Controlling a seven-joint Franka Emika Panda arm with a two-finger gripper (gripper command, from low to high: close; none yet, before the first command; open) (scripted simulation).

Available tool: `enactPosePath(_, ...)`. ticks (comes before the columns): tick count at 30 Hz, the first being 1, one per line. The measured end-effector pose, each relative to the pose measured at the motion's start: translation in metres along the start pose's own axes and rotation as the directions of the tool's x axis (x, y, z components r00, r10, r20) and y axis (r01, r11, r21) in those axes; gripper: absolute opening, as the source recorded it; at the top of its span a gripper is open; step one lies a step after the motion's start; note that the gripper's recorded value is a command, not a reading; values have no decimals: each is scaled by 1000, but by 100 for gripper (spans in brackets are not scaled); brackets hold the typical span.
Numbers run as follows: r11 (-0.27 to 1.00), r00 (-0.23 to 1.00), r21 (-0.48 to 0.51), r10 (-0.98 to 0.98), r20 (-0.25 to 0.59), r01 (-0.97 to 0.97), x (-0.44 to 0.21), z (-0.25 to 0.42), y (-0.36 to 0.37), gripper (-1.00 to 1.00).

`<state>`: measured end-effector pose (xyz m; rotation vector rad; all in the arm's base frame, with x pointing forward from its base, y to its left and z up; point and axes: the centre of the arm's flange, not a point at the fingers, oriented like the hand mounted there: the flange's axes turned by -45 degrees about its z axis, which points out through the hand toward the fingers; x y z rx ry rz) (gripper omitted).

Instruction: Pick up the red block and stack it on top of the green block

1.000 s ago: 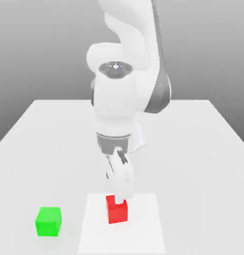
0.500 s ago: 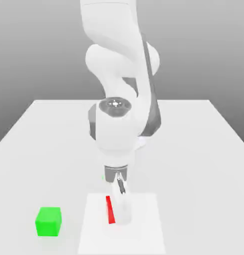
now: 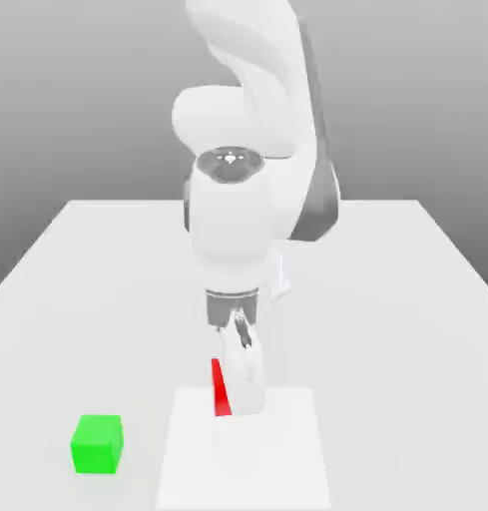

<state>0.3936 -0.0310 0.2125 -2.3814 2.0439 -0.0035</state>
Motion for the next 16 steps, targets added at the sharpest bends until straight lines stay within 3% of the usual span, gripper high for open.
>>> enactPosePath(7,952,952,-1,305,-1,-305,146,-29,4,-100)
enactPosePath(12,948,948,-1,317,-3,-317,156,16,1,-100)
enactPosePath(13,949,949,-1,317,-3,-317,156,26,1,100)
enactPosePath(16,949,949,-1,317,-3,-317,156,26,1,100)
